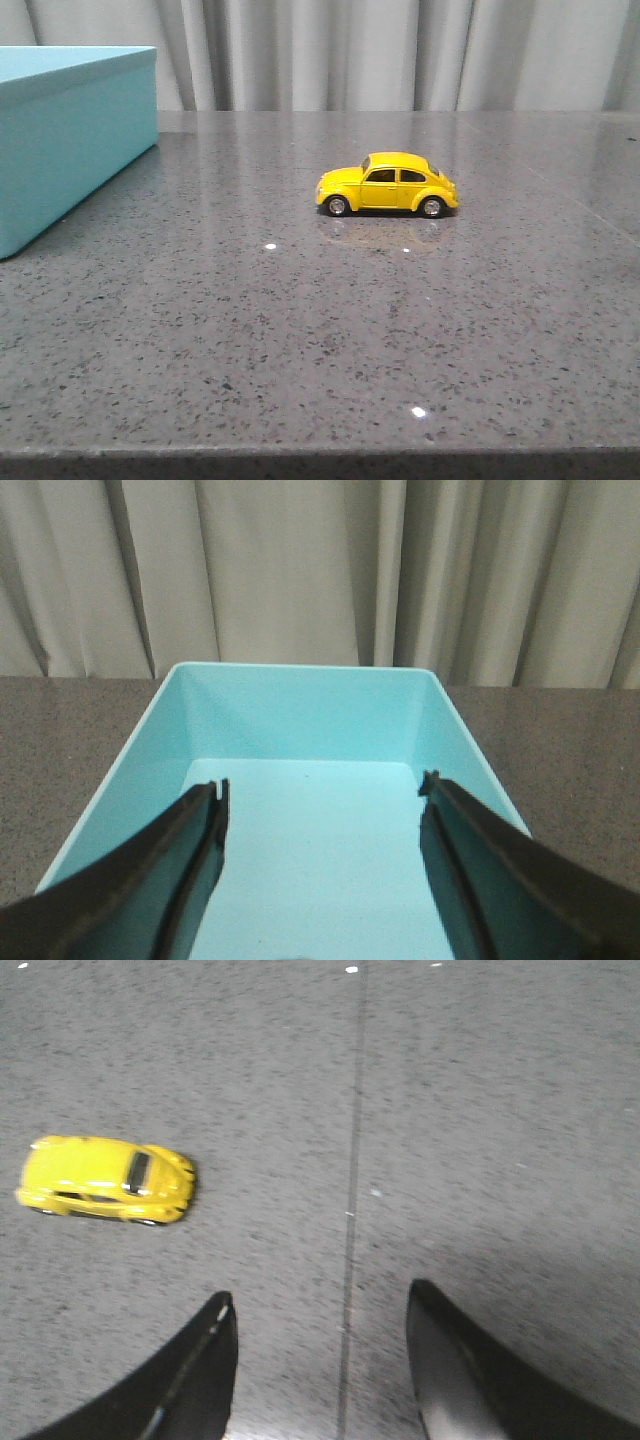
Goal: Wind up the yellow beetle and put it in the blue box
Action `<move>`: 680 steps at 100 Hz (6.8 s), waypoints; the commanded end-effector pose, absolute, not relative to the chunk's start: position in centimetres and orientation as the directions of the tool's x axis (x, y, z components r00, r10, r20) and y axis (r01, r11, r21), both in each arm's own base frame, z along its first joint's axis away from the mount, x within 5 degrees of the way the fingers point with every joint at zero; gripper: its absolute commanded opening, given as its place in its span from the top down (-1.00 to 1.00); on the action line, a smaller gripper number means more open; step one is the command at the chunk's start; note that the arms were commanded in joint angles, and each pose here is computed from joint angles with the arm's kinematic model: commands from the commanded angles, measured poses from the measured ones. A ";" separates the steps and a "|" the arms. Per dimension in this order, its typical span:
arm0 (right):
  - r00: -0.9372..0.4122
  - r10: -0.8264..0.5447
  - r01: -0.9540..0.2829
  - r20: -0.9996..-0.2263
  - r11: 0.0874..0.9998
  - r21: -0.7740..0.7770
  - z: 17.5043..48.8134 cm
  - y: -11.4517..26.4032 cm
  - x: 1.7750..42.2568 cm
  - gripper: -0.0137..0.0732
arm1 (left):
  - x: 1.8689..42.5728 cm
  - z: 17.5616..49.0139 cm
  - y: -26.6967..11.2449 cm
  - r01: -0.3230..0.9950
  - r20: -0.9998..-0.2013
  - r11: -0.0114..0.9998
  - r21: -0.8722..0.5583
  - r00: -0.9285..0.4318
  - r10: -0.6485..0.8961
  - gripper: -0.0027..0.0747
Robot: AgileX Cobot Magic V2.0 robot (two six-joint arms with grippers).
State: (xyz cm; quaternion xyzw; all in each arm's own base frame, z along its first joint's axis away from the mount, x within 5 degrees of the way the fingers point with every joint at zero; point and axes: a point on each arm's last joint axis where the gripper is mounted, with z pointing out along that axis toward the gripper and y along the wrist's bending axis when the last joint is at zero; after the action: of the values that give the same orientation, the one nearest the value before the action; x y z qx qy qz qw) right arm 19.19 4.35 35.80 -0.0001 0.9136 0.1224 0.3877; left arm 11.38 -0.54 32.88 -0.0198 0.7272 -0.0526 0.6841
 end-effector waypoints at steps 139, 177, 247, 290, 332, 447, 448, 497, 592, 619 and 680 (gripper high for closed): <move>-0.936 0.068 -0.020 -0.346 0.969 0.245 32.2 20.6 33.4 -0.46 | 11.6 35.0 -0.5 0.049 -0.990 0.993 -0.110 0.080 -0.114 -0.16; -0.946 0.068 -0.005 -0.317 0.974 0.224 30.5 21.0 34.2 -0.46 | 11.6 35.0 -0.5 0.049 -0.990 0.993 -0.110 0.080 -0.114 -0.16; -0.964 0.067 0.081 -0.259 0.996 -0.042 30.8 15.1 34.8 -0.46 | 11.6 34.9 -0.5 0.049 -0.991 0.993 -0.110 0.067 -0.113 -0.16; -0.970 0.116 0.145 -0.215 0.981 -0.127 30.1 9.8 32.4 -0.46 | 11.6 34.9 -0.5 0.049 -0.991 0.993 -0.110 0.067 -0.113 -0.16; -0.878 0.102 0.119 -0.467 0.993 -0.006 36.7 7.6 28.8 -0.46 | 11.6 34.9 -0.5 0.049 -0.991 0.993 -0.110 0.067 -0.113 -0.16; -0.386 0.109 -0.260 -0.916 0.940 0.221 39.5 5.8 13.7 -0.46 | 16.8 39.8 -3.0 0.213 -0.972 0.971 0.107 -0.183 0.147 -0.16; -0.385 0.110 -0.260 -0.916 0.940 0.222 39.5 5.8 13.7 -0.46 | 16.9 40.1 -3.2 0.224 -0.972 0.968 0.113 -0.177 0.155 -0.16; -0.353 0.183 -0.284 -0.917 0.913 0.292 40.2 5.0 11.5 -0.46 | 27.0 42.5 -11.4 0.664 -0.684 0.641 0.385 -0.261 0.681 -0.50; -0.366 0.203 -0.289 -0.908 0.903 0.319 40.2 5.2 11.4 -0.46 | 36.6 32.9 -18.1 0.910 -0.300 0.272 0.312 -0.177 0.937 -0.49; -0.366 0.203 -0.289 -0.908 0.903 0.319 40.2 5.2 11.4 -0.46 | 37.2 32.0 -18.3 0.911 -0.298 0.272 0.311 -0.178 0.938 -0.48; -0.366 0.203 -0.289 -0.908 0.903 0.319 40.2 5.2 11.4 -0.46 | 37.2 32.3 -18.4 0.910 -0.301 0.273 0.311 -0.178 0.937 0.63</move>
State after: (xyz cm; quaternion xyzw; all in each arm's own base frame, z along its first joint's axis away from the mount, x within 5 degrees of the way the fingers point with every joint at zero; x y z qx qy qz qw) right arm 11.42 5.14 38.76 -0.0189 0.8271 0.2067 0.5223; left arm 37.84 -18.26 28.83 0.6069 0.7774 0.0221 0.1637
